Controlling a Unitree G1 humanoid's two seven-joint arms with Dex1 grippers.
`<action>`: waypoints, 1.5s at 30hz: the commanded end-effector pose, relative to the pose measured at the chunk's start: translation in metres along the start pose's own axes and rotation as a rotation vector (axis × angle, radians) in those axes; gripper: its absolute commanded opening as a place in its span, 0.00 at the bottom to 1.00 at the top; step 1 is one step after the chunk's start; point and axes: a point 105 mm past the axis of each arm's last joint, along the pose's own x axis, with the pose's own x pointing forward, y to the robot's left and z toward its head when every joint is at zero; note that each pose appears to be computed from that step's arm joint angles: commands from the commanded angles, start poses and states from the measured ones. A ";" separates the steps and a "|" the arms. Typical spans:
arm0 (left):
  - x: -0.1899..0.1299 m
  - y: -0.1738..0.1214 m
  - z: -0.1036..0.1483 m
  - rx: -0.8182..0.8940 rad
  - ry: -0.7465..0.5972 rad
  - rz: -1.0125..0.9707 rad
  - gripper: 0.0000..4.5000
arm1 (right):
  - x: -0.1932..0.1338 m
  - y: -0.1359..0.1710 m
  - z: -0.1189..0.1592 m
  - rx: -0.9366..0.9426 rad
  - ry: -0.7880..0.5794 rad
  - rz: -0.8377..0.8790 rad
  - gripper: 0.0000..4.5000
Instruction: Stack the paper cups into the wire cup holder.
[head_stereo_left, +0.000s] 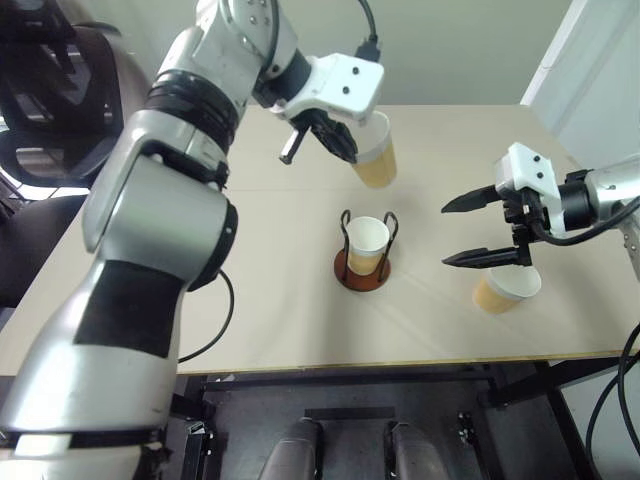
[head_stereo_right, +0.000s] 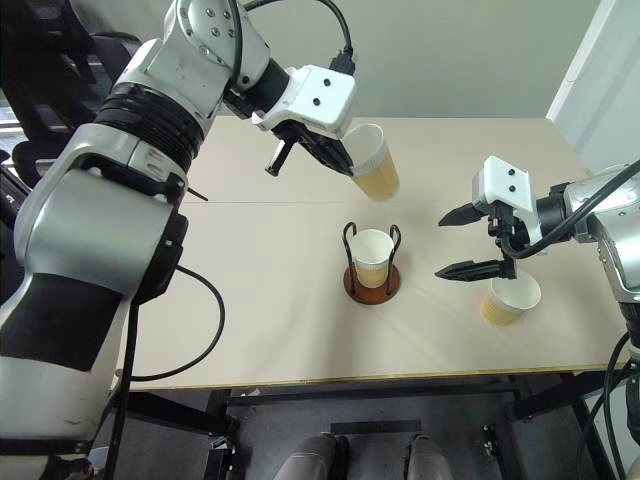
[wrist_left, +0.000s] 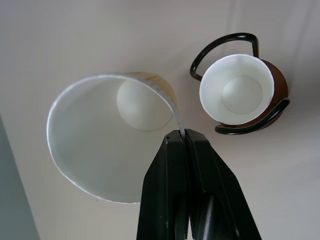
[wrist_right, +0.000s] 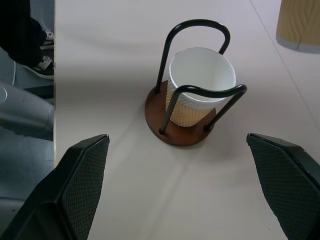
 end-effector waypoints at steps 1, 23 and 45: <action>-0.007 0.006 0.022 0.061 -0.030 -0.013 0.01 | -0.010 0.002 0.010 -0.039 -0.004 -0.012 1.00; 0.004 -0.026 0.030 0.085 -0.049 -0.229 0.01 | -0.010 0.006 0.008 -0.031 0.010 0.005 1.00; 0.010 -0.031 0.010 0.119 0.059 -0.264 0.01 | -0.009 0.007 0.009 -0.039 0.003 -0.003 1.00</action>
